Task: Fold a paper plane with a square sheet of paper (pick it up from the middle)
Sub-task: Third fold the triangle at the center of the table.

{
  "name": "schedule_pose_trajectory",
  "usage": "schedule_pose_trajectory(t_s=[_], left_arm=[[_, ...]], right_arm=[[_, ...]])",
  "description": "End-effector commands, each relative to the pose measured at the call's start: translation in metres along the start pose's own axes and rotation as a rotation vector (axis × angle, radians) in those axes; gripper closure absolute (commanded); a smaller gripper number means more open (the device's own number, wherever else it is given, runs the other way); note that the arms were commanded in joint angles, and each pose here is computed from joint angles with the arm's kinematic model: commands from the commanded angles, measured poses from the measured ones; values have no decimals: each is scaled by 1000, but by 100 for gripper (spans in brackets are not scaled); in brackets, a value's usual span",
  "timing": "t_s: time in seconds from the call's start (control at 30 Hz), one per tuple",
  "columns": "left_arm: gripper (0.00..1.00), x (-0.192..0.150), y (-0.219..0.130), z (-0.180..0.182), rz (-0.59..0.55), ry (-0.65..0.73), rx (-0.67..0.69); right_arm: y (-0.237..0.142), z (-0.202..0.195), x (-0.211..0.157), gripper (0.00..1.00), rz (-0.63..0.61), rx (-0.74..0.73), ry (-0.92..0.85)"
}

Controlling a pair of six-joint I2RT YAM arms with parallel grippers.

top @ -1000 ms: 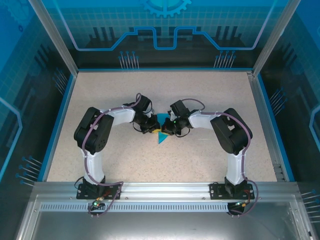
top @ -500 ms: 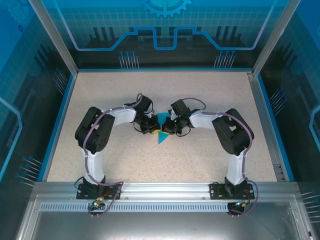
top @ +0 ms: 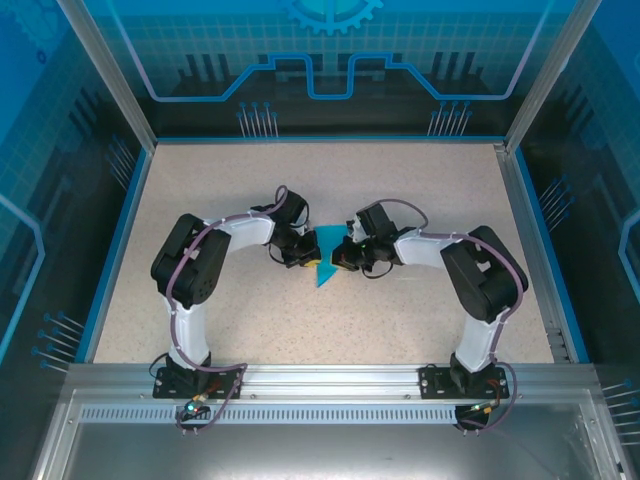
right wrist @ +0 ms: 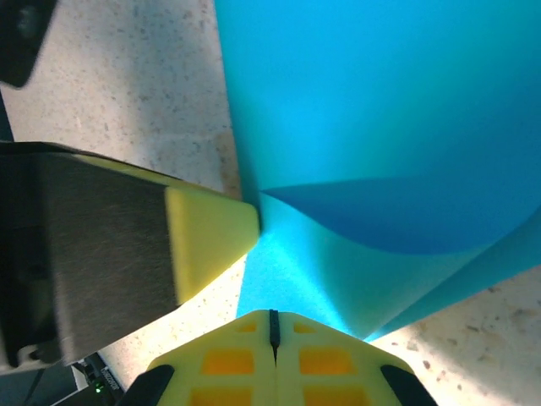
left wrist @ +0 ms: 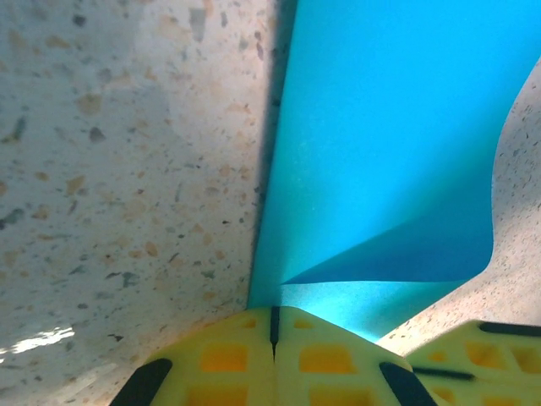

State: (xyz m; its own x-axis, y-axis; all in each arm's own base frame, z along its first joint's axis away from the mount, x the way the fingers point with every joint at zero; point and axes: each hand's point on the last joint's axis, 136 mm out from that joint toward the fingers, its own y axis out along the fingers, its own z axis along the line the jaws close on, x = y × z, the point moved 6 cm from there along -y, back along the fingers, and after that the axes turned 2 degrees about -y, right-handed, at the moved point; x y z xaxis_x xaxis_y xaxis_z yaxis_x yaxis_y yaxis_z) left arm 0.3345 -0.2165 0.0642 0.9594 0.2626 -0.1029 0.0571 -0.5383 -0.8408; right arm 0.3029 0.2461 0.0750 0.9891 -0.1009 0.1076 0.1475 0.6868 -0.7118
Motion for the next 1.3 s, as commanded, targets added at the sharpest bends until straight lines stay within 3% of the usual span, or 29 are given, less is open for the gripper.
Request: schedule_pose_trajectory(t_s=[0.0, 0.23, 0.5, 0.9, 1.17, 1.27], left_arm=[[97, -8, 12, 27, 21, -17, 156], [97, -9, 12, 34, 17, -9, 223], [98, -11, 13, 41, 13, -9, 267], [98, -12, 12, 45, 5, -6, 296], [99, -13, 13, 44, 5, -5, 295], [98, -13, 13, 43, 6, -2, 289]], right_arm=[[5, -9, 7, 98, -2, -14, 7], [11, -42, 4, 98, 4, -103, 92], [-8, -9, 20, 98, -49, -21, 26], [-2, -50, 23, 99, -47, -197, 113], [-24, -34, 38, 99, -124, -226, 70], [-15, -35, 40, 99, -87, -212, 75]])
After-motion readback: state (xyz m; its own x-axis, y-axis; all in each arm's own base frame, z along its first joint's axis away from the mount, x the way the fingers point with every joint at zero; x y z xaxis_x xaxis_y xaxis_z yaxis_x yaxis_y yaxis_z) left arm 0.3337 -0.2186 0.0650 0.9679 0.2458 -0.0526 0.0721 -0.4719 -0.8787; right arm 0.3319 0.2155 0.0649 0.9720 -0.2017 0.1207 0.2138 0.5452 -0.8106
